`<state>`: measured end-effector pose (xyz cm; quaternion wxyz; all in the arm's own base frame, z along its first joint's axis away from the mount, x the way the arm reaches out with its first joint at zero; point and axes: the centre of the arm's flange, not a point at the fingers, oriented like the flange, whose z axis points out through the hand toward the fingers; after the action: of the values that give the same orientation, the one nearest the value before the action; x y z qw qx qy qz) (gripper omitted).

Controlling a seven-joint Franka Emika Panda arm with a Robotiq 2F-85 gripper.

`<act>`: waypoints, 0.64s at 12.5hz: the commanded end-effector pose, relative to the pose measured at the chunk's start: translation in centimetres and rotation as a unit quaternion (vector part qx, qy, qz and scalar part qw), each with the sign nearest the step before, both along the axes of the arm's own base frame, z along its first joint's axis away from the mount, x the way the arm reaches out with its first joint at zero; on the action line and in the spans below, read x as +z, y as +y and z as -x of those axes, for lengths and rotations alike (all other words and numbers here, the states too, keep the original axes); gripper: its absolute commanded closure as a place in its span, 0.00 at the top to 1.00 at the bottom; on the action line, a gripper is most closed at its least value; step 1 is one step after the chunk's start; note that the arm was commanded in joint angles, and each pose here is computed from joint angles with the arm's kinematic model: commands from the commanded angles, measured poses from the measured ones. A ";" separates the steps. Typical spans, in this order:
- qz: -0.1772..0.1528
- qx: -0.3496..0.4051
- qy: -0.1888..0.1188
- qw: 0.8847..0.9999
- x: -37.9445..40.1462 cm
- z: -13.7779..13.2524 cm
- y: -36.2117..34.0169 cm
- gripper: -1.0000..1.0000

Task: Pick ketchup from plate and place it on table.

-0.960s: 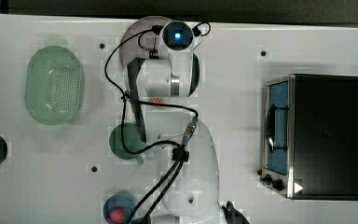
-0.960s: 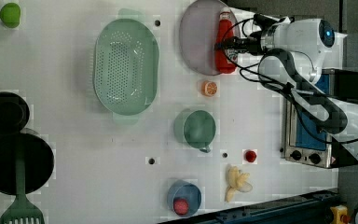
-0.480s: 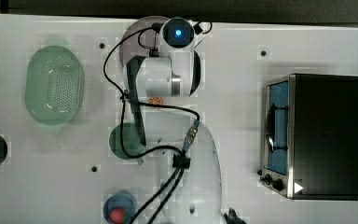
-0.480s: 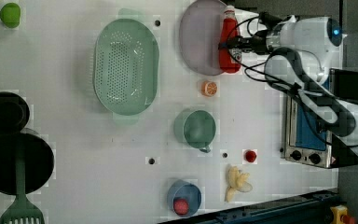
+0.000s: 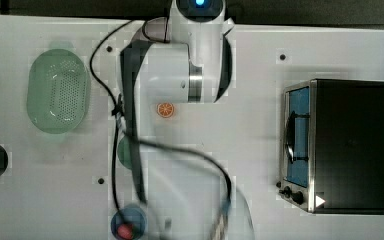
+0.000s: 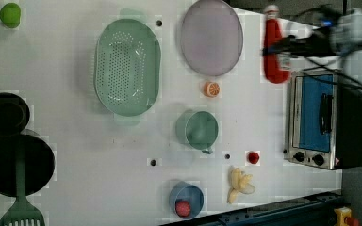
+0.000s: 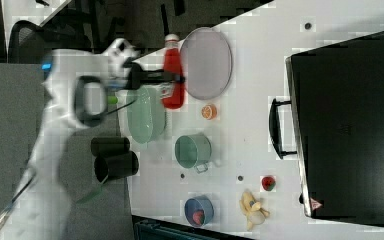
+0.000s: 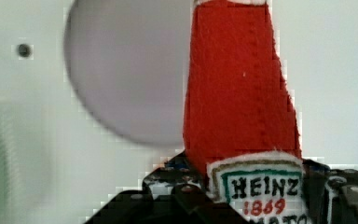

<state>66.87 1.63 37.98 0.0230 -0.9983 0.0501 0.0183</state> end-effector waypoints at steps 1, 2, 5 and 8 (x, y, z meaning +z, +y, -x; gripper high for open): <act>0.004 -0.071 0.020 0.997 5.1 3.6 -4.4 0.58; 0.008 -0.090 0.029 0.995 5.1 5.0 -4.9 0.58; 0.014 -0.120 0.046 0.992 3.3 9.3 -5.5 0.58; 0.015 -0.127 0.024 0.992 -1.4 12.6 -5.7 0.58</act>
<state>55.30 -4.08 42.25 0.0115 -0.9883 0.1505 -0.0222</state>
